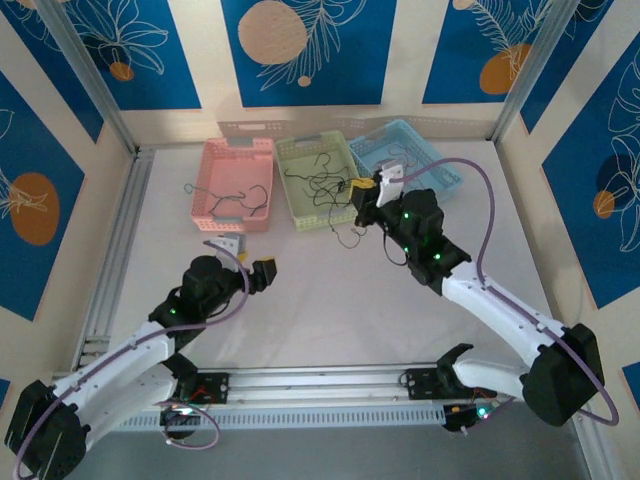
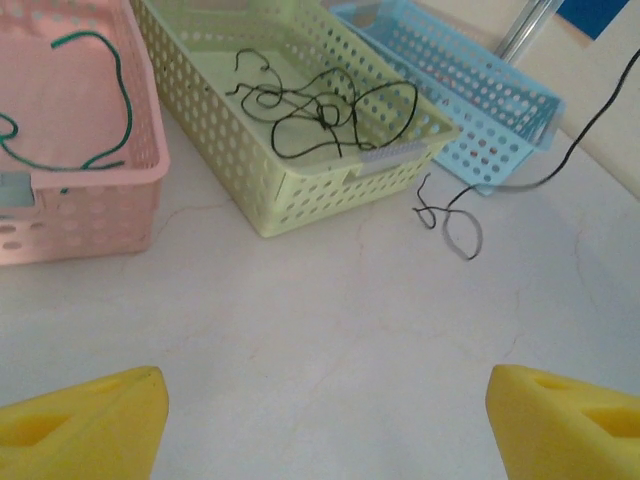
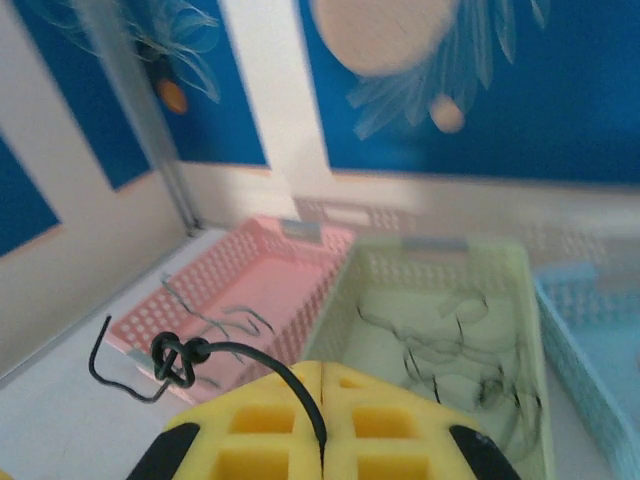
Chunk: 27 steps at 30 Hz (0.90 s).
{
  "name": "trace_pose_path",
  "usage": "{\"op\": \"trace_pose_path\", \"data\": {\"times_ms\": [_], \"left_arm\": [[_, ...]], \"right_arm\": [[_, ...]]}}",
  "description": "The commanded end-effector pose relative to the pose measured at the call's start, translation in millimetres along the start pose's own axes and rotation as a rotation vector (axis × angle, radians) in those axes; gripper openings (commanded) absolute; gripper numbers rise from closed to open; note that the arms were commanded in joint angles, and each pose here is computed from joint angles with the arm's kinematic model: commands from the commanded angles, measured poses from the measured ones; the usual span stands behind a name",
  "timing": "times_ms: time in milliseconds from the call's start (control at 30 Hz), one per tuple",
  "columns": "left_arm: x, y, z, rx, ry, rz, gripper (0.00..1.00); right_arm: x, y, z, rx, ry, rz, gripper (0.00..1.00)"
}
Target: Untangle the cables
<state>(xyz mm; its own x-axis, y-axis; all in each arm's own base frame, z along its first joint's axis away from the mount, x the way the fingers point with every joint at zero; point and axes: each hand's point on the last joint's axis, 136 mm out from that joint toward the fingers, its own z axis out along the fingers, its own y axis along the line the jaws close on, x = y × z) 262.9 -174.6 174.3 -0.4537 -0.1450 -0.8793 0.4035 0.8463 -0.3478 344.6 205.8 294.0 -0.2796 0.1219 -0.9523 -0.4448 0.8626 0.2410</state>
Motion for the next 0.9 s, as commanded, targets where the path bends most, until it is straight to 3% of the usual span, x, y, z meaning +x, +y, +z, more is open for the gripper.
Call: {"op": "trace_pose_path", "data": {"times_ms": [0,267,433,600,867], "left_arm": [[-19,-3,1,0.014,-0.084,0.008,0.83],[-27,1,10,-0.015,-0.118,0.043,0.83],[-23,7,14,-0.025,-0.143,0.037,0.83],[-10,15,20,-0.039,-0.151,0.03,0.83],[-6,13,22,-0.019,-0.148,0.038,0.83]], "right_arm": [[105,-52,-18,0.269,0.38,0.176,0.0],[137,-71,-78,0.449,0.577,0.257,0.09],[149,-67,-101,0.436,0.615,0.274,0.21],[155,-58,-68,0.348,0.616,0.274,0.37],[184,-63,3,0.398,0.844,0.276,0.43]]}}
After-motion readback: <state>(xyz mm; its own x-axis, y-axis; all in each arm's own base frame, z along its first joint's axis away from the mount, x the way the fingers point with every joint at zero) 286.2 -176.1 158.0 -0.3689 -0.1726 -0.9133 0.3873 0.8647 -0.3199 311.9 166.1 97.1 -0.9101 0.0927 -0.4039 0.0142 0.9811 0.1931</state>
